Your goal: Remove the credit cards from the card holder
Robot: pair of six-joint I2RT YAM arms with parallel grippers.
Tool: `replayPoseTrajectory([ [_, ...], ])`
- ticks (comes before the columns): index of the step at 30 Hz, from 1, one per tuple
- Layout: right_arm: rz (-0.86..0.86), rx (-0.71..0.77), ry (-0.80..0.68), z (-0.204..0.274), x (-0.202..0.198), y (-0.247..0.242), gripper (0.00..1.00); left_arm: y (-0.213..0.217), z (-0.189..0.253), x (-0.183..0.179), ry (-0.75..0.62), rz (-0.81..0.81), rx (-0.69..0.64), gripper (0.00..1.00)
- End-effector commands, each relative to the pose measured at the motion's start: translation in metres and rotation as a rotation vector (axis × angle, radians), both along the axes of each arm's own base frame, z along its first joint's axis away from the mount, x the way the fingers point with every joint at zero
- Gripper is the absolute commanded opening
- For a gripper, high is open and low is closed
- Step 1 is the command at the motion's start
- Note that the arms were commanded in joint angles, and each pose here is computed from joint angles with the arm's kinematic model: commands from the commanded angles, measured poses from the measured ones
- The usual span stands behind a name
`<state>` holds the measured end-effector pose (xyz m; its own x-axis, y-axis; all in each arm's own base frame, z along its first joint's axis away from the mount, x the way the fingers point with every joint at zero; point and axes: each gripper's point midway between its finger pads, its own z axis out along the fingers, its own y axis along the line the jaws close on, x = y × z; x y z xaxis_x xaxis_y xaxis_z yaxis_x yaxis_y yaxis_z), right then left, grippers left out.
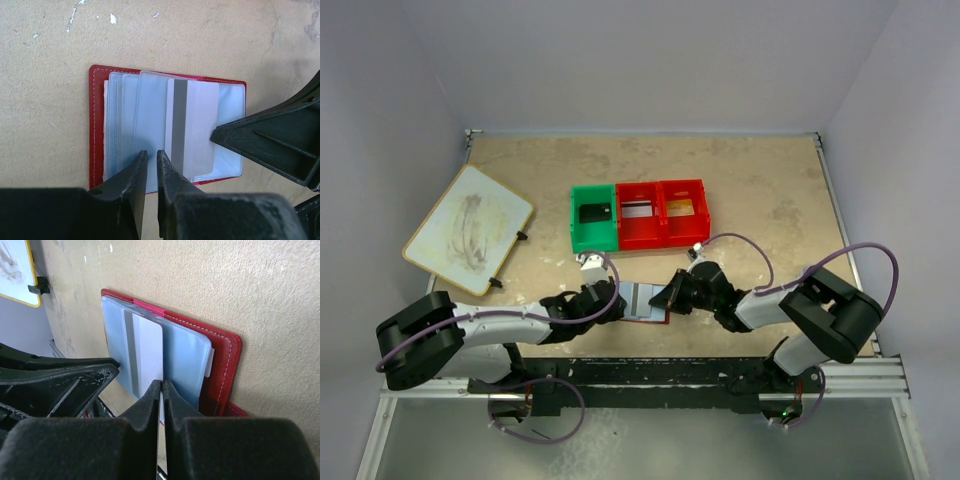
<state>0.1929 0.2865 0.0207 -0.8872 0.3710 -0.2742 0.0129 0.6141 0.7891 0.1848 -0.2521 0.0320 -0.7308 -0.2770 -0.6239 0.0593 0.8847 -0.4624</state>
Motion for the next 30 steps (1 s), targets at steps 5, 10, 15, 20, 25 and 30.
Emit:
replayPoseTrajectory([
  [5, 0.017, 0.021, -0.059, 0.013, 0.010, 0.008, 0.10, 0.012, -0.008, -0.004, 0.003, 0.018, 0.022, 0.09],
  [10, 0.024, 0.028, -0.064, 0.013, 0.010, 0.009, 0.13, 0.012, -0.010, -0.004, 0.008, 0.017, 0.026, 0.08],
  [15, 0.038, 0.035, -0.067, 0.014, 0.011, 0.014, 0.18, 0.012, -0.012, -0.005, 0.011, 0.014, 0.029, 0.07],
  [20, 0.032, 0.029, -0.035, 0.005, 0.010, 0.015, 0.23, 0.012, -0.013, -0.006, 0.016, 0.011, 0.028, 0.06],
  [25, 0.024, 0.051, -0.039, 0.008, 0.009, 0.013, 0.05, 0.014, -0.011, -0.005, 0.011, 0.020, 0.030, 0.05],
  [30, -0.022, 0.053, -0.020, 0.010, 0.002, 0.000, 0.00, 0.017, -0.011, -0.004, 0.007, 0.036, 0.034, 0.04],
])
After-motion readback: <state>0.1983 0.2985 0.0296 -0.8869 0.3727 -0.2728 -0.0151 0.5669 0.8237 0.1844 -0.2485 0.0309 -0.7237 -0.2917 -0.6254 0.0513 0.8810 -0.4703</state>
